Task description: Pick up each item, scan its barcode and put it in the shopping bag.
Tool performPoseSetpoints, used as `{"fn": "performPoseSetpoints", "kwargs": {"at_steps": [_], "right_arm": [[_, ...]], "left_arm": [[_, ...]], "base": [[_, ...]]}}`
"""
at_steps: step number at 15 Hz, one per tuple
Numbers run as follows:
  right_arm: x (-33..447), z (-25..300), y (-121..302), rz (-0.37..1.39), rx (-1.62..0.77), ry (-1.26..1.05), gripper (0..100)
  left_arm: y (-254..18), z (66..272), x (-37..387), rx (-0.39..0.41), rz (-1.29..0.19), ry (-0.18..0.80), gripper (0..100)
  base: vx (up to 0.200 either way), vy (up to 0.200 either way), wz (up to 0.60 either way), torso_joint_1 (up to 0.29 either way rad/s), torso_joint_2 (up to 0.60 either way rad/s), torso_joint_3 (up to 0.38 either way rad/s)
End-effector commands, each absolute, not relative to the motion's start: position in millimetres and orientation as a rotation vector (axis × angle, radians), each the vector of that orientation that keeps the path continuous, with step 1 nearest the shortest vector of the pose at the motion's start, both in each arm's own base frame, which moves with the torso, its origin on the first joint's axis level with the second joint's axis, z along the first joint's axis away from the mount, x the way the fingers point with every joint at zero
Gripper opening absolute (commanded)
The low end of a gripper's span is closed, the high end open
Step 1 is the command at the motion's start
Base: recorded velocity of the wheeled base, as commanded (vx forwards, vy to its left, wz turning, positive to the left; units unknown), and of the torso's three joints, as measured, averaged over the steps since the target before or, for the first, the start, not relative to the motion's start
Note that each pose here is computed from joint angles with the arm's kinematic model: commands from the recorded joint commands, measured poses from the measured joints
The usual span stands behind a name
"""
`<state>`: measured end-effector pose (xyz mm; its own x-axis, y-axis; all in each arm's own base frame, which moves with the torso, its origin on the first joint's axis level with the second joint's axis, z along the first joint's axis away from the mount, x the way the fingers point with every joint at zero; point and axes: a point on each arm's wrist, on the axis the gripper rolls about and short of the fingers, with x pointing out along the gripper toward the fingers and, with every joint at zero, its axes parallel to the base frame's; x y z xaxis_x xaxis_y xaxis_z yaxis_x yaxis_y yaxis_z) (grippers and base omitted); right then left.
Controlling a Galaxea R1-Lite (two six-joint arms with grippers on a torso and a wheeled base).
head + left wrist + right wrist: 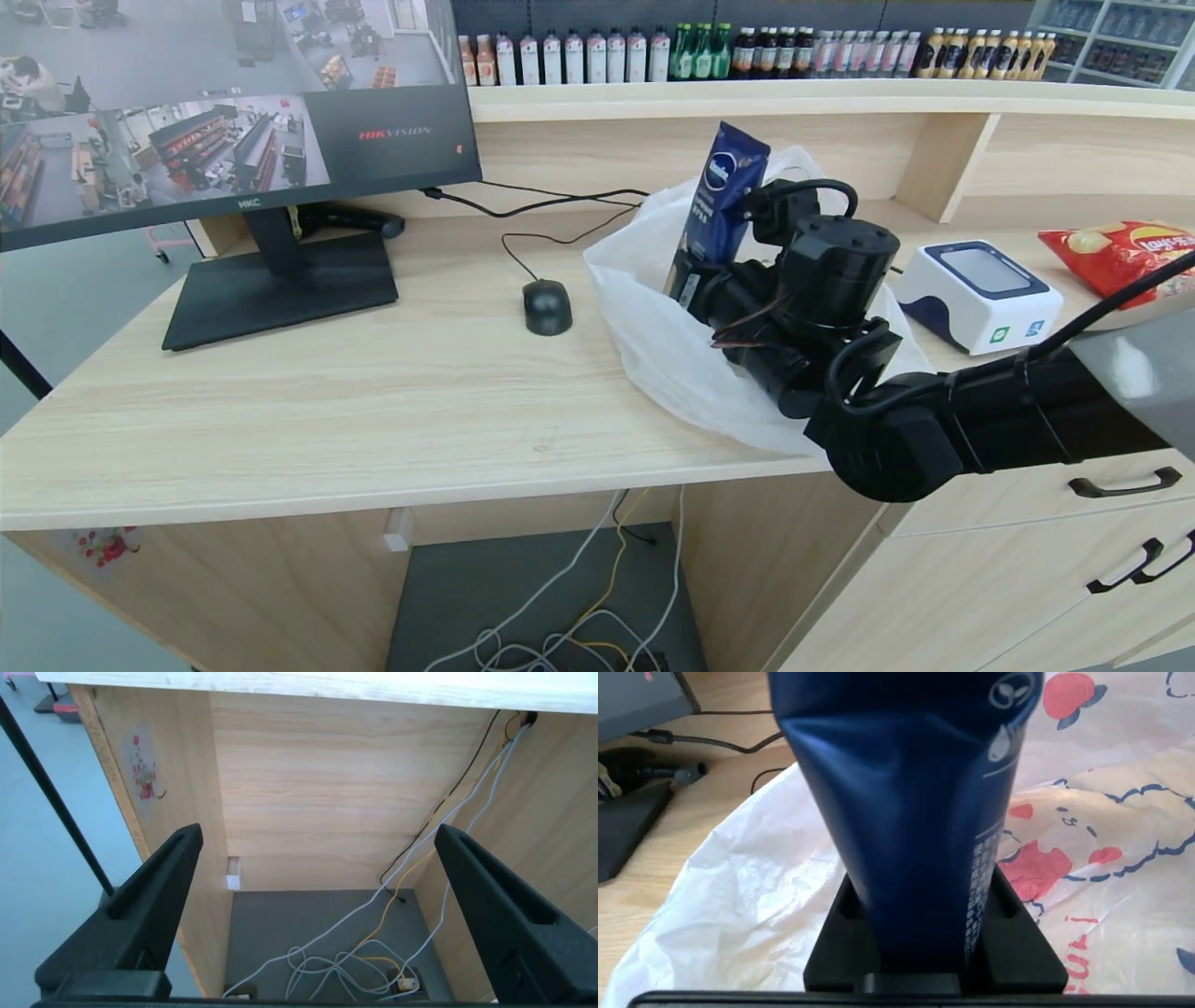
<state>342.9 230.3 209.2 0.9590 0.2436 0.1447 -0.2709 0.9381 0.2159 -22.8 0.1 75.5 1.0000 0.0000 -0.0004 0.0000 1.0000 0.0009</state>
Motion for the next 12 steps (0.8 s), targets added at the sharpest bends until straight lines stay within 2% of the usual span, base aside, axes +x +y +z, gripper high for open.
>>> {"fn": "performPoseSetpoints", "kwargs": {"at_steps": [1,6,9,10,12], "right_arm": [[340.4,230.4,229.8,0.287,0.266,-0.179,0],[330.9,261.8,226.2,0.318,0.415,-0.240,0],[327.9,261.7,225.1,0.319,0.551,-0.216,0],[321.8,262.7,232.2,0.335,0.670,-0.196,0],[321.0,255.3,232.4,0.281,0.756,-0.140,0]], "left_arm": [[0.1,75.5,-22.8,0.002,0.000,0.000,100],[0.1,75.5,-22.8,0.002,0.000,0.000,100],[0.1,75.5,-22.8,0.002,0.000,0.000,100],[0.1,75.5,-22.8,0.002,0.000,0.000,100],[0.1,75.5,-22.8,0.000,0.000,0.000,100]], "base": [[0.000,0.000,0.00,0.000,0.00,0.000],[0.000,0.000,0.00,0.000,0.00,0.000],[0.000,0.000,0.00,0.000,0.00,0.000],[0.000,0.000,0.00,0.000,0.00,0.000],[0.000,0.000,0.00,0.000,0.00,0.000]]}}
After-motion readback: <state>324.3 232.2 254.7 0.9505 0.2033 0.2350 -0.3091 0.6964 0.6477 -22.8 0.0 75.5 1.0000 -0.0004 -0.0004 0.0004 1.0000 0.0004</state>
